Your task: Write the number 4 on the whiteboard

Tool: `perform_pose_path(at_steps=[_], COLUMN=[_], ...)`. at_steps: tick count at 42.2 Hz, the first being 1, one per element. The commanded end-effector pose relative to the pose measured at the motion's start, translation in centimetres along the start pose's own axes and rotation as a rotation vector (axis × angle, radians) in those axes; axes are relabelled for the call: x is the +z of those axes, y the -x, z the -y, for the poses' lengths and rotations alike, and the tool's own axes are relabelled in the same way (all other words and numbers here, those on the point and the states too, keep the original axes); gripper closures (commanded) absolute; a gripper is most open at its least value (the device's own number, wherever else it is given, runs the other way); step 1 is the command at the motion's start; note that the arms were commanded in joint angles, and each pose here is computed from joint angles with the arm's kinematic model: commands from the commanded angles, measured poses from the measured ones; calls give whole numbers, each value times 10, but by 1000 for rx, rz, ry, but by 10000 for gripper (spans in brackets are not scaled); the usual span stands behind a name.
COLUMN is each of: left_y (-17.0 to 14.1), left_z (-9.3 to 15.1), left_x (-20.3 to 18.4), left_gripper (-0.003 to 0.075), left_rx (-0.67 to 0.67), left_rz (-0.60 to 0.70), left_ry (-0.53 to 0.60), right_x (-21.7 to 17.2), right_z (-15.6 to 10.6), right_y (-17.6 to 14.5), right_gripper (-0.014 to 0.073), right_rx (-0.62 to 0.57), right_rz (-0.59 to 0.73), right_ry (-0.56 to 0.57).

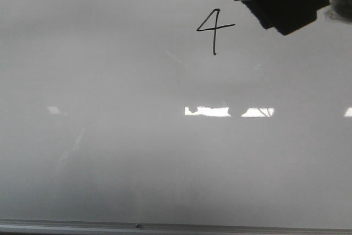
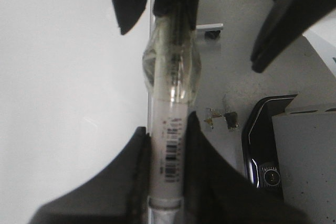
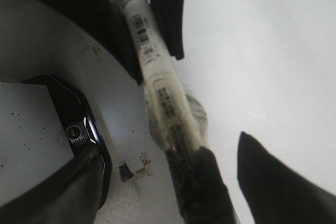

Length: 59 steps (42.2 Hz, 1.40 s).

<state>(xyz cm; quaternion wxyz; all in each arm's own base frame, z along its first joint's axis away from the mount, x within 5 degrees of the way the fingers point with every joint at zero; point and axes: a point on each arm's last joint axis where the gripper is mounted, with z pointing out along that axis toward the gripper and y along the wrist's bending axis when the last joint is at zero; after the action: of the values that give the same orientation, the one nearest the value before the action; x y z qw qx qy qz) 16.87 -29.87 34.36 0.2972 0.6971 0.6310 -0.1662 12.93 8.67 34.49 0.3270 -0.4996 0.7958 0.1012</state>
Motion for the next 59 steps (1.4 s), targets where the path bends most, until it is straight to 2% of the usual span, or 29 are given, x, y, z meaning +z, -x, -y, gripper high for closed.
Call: perform_pose_path(at_steps=[1, 6, 11, 15, 17, 28, 38, 48, 52, 59], left_y=[13, 9, -2, -20, -29, -96, -161, -212, -229, -251], left_z=[-3, -8, -25, -41, -47, -81, -77, -71, -72, -74], left_x=[-25, -34, -60, -84, -94, -149, -180, -176, -163, -136], left_gripper=[741, 741, 741, 741, 741, 741, 741, 741, 741, 741], left_rx=[5, 0, -80, -216, -278, -706, -961, -1118, -1128, -1063], left_rz=[87, 15, -138, -264, -296, -314, -236, 0, 81, 230], left_ry=[77, 137, 367, 585, 639, 782, 864, 1006, 1044, 1107], right_x=[-12, -22, -38, -42, -42, -42, -41, -42, -42, -42], right_z=[4, 7, 10, 10, 10, 10, 10, 11, 12, 12], right_y=[6, 2, -7, -11, -12, -12, -12, -10, -9, -8], right_gripper=[-25, -25, -15, -15, -15, -15, -15, -15, -15, -15], right_rx=[-6, 63, 177, 219, 221, 221, 221, 217, 215, 213], right_rz=[60, 62, 63, 47, 40, 42, 43, 67, 77, 92], right_ry=[-78, -177, -310, -338, -335, -336, -336, -348, -353, -360])
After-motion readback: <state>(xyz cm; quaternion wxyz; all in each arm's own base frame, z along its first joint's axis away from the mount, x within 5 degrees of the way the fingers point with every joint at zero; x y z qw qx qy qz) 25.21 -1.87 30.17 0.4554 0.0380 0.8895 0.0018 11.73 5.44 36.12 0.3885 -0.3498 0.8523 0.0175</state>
